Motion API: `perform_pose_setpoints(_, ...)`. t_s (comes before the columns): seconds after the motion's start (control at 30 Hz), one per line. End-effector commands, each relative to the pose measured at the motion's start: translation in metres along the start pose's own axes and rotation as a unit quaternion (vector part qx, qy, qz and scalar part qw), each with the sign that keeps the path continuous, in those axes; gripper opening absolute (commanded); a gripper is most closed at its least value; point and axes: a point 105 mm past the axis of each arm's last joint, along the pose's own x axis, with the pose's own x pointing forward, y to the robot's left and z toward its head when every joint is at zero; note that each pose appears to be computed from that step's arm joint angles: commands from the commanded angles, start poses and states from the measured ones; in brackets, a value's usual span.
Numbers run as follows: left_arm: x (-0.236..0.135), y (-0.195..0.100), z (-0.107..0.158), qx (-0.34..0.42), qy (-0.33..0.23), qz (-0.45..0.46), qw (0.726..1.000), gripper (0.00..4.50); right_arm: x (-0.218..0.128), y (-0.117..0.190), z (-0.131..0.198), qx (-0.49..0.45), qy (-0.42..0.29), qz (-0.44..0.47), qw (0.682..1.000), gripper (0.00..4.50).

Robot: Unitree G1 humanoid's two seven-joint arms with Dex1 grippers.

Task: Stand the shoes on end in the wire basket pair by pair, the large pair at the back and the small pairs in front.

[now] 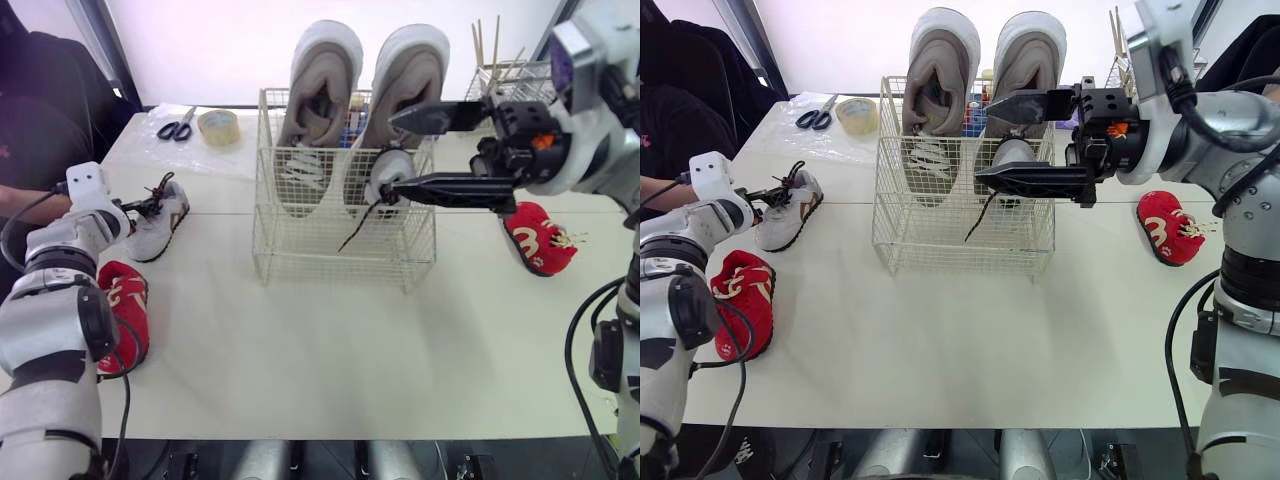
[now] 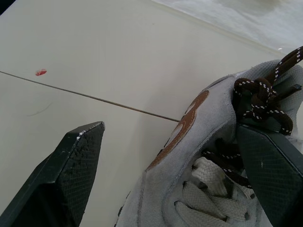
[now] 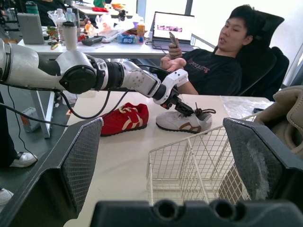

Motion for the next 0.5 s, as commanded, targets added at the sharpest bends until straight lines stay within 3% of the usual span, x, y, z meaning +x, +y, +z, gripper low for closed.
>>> perform_pose_setpoints(0.03,0.0,0.01,-0.008,-0.003,0.008,0.023,1.0,3.26,-0.003,0.005,0.014,-0.034,0.001,-0.003,0.999,4.5)
perform_pose_setpoints(0.23,0.0,0.008,-0.008,-0.008,0.006,0.024,1.0,0.03,-0.002,0.003,0.014,-0.04,0.008,-0.008,0.999,4.5)
perform_pose_setpoints(0.33,0.0,0.006,0.0,-0.017,-0.007,0.018,1.0,0.03,-0.001,0.003,0.014,-0.041,0.007,-0.007,0.999,4.5)
perform_pose_setpoints(0.5,-0.009,-0.001,0.039,-0.032,-0.063,-0.013,0.997,0.03,0.003,0.004,0.013,-0.038,-0.01,0.002,0.999,4.5)
